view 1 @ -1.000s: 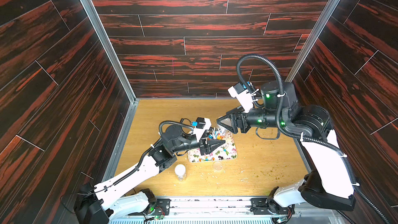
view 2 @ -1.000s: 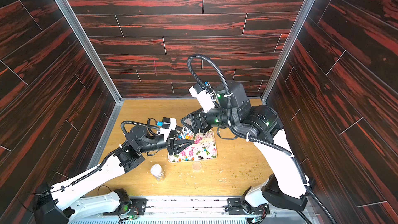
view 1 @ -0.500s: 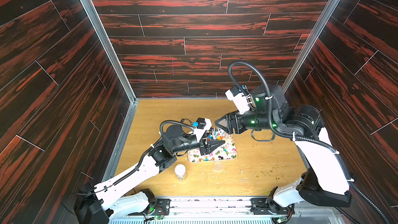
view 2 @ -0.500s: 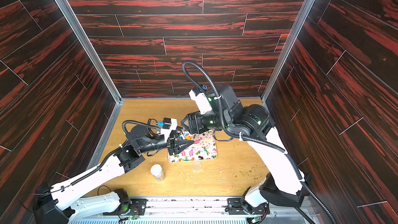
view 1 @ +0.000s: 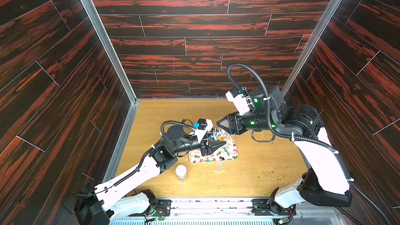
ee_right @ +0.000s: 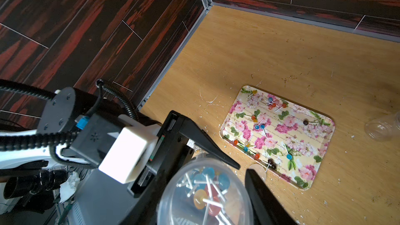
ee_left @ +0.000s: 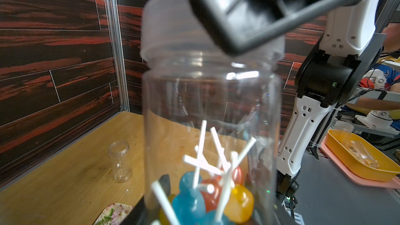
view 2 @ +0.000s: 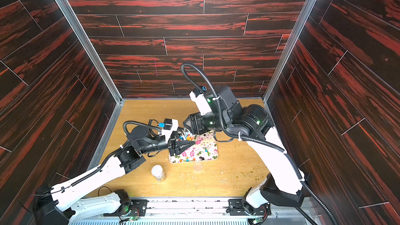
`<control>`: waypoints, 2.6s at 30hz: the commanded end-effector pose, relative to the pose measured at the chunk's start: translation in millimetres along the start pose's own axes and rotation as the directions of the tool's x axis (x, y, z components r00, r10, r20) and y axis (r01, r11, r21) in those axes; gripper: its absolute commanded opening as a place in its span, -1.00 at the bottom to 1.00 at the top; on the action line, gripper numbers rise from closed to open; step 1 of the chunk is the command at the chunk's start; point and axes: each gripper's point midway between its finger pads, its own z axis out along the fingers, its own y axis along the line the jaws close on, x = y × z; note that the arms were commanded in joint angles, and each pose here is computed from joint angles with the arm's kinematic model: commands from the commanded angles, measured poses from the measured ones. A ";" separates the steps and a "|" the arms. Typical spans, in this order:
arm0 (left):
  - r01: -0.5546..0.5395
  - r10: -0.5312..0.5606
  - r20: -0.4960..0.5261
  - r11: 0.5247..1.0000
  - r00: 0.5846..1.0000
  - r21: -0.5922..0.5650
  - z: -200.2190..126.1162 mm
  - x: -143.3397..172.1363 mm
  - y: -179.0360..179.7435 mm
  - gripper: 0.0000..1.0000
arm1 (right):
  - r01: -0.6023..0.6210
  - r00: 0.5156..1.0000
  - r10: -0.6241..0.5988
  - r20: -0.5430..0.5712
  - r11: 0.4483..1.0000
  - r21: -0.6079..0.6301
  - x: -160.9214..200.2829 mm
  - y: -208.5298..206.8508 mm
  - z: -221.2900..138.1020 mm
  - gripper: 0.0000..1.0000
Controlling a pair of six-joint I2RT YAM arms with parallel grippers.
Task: Pour the candies out of the jar
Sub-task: Unscrew the lid from the jar.
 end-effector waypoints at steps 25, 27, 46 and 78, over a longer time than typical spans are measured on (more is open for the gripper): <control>-0.019 0.015 0.092 0.999 0.996 0.041 -8.7 -29.6 -12.6 0.12 | 0.499 0.859 -0.443 0.259 0.838 -0.223 -16.2 37.5 -46.2 -0.15; -0.017 0.013 0.095 0.999 0.995 0.047 -8.4 -30.4 -13.8 0.12 | 0.536 0.836 -0.474 0.275 0.812 -0.229 -15.3 39.9 -47.9 -0.15; 0.009 -0.016 0.104 0.998 0.994 0.069 -5.6 -29.7 -14.6 0.12 | 0.607 0.794 -0.525 0.307 0.714 -0.349 -2.4 58.2 -57.0 -0.15; 0.009 -0.015 0.099 0.998 0.995 0.062 -10.1 -31.3 -16.6 0.12 | 0.838 0.533 -0.771 0.349 0.539 -0.090 -12.9 39.0 -65.4 -0.16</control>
